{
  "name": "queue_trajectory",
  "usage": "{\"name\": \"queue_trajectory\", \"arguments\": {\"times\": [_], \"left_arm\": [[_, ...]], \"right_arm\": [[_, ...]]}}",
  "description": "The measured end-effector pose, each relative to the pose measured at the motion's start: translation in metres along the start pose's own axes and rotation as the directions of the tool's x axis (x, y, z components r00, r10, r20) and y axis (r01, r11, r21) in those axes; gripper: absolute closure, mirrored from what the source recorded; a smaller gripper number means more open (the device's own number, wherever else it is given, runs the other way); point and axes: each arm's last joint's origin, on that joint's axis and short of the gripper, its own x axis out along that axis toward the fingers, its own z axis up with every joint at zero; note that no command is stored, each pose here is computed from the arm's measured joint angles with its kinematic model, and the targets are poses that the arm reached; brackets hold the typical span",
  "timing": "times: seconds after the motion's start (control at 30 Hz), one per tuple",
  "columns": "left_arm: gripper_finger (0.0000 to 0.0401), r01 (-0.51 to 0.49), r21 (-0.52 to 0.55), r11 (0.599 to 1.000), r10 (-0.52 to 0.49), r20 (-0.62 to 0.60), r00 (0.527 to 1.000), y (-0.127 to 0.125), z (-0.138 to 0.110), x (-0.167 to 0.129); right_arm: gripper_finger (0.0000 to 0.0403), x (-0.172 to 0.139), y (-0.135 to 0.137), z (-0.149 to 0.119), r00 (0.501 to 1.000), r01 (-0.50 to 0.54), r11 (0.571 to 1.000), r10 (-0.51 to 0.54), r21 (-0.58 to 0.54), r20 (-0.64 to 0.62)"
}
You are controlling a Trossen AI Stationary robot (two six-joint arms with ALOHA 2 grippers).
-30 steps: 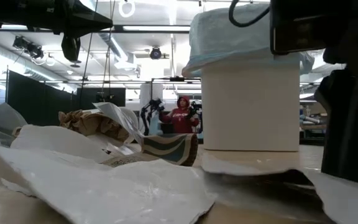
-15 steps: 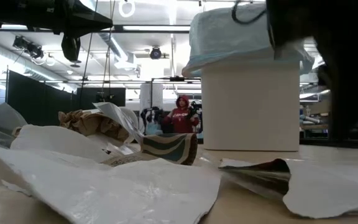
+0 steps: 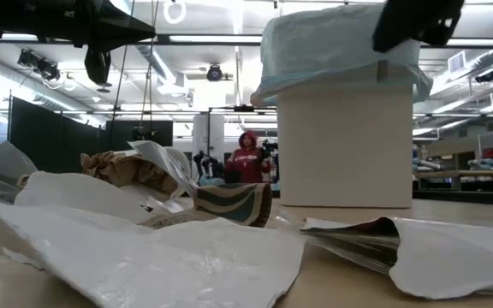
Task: Place trash/remove bag and relplace
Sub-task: Put the transparent plastic into the trash bin
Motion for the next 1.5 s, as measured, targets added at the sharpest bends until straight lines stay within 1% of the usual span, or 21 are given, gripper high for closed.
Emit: {"name": "queue_trajectory", "arguments": {"times": [0.1, 0.2, 0.3, 0.4, 0.47, 0.57, 0.67, 0.77, 0.87, 0.97, 1.13, 1.17, 1.2, 1.33, 1.43, 1.5], "left_arm": [[0.0393, 0.000, -0.001, 1.000, 0.000, 0.001, 1.000, 0.000, 0.000, 0.000], [0.0393, 0.000, 0.000, 1.000, 0.000, 0.001, 1.000, 0.000, 0.000, 0.000], [0.0393, 0.000, 0.000, 1.000, 0.000, 0.001, 1.000, 0.000, 0.000, 0.000], [0.0393, 0.000, 0.000, 1.000, 0.000, 0.000, 1.000, 0.000, 0.000, 0.000], [0.0393, 0.000, 0.000, 1.000, 0.000, 0.000, 1.000, 0.000, 0.000, 0.000], [0.0393, 0.000, 0.000, 1.000, 0.000, 0.001, 1.000, 0.000, 0.000, 0.000], [0.0393, -0.001, 0.000, 1.000, 0.001, 0.001, 1.000, 0.000, 0.000, 0.000], [0.0393, 0.000, 0.000, 1.000, 0.000, 0.001, 1.000, 0.000, 0.000, 0.000], [0.0393, 0.000, 0.000, 1.000, 0.000, 0.000, 1.000, 0.000, 0.000, 0.000], [0.0393, 0.000, 0.000, 1.000, 0.000, 0.000, 1.000, 0.000, 0.000, 0.000], [0.0393, 0.000, 0.000, 1.000, 0.000, 0.001, 1.000, 0.000, 0.000, 0.000], [0.0393, 0.000, 0.000, 1.000, 0.000, 0.001, 1.000, 0.000, 0.000, 0.000], [0.0393, 0.000, 0.000, 1.000, 0.000, 0.001, 1.000, 0.000, 0.000, 0.000], [0.0393, 0.000, 0.000, 1.000, 0.000, 0.001, 1.000, 0.000, 0.000, 0.000], [0.0393, 0.000, 0.000, 1.000, 0.000, 0.001, 1.000, 0.000, 0.000, 0.000], [0.0393, 0.000, 0.000, 1.000, 0.000, 0.001, 1.000, 0.000, 0.000, 0.000]], "right_arm": [[0.0322, 0.019, 0.004, -0.008, 0.998, -0.002, 0.998, -0.002, -0.060, -0.070], [0.0265, 0.038, 0.005, -0.016, 0.993, 0.034, 0.995, -0.044, -0.096, -0.107], [0.0205, 0.055, 0.006, -0.023, 0.988, 0.067, 0.991, -0.082, -0.113, -0.133], [0.0157, 0.068, 0.007, -0.028, 0.983, 0.071, 0.991, -0.089, -0.115, -0.159], [0.0138, 0.076, 0.010, -0.035, 0.979, 0.063, 0.989, -0.087, -0.131, -0.182], [0.0131, 0.085, 0.016, -0.047, 0.974, 0.041, 0.987, -0.073, -0.154, -0.214], [0.0139, 0.092, 0.020, -0.059, 0.967, 0.045, 0.986, -0.084, -0.163, -0.242], [0.0156, 0.099, 0.020, -0.068, 0.955, 0.096, 0.987, -0.129, -0.133, -0.267], [0.0187, 0.104, 0.017, -0.074, 0.939, 0.154, 0.984, -0.174, -0.088, -0.297], [0.0240, 0.104, 0.014, -0.075, 0.928, 0.188, 0.980, -0.199, -0.065, -0.316], [0.0373, 0.096, 0.012, -0.071, 0.932, 0.190, 0.981, -0.194, -0.045, -0.306], [0.0387, 0.094, 0.012, -0.070, 0.933, 0.186, 0.982, -0.190, -0.043, -0.306], [0.0391, 0.093, 0.012, -0.070, 0.934, 0.185, 0.982, -0.188, -0.040, -0.305], [0.0383, 0.088, 0.012, -0.067, 0.935, 0.183, 0.983, -0.174, 0.001, -0.308], [0.0398, 0.083, 0.014, -0.064, 0.940, 0.159, 0.987, -0.146, 0.016, -0.308], [0.0399, 0.078, 0.014, -0.062, 0.945, 0.143, 0.990, -0.131, 0.017, -0.300]]}}
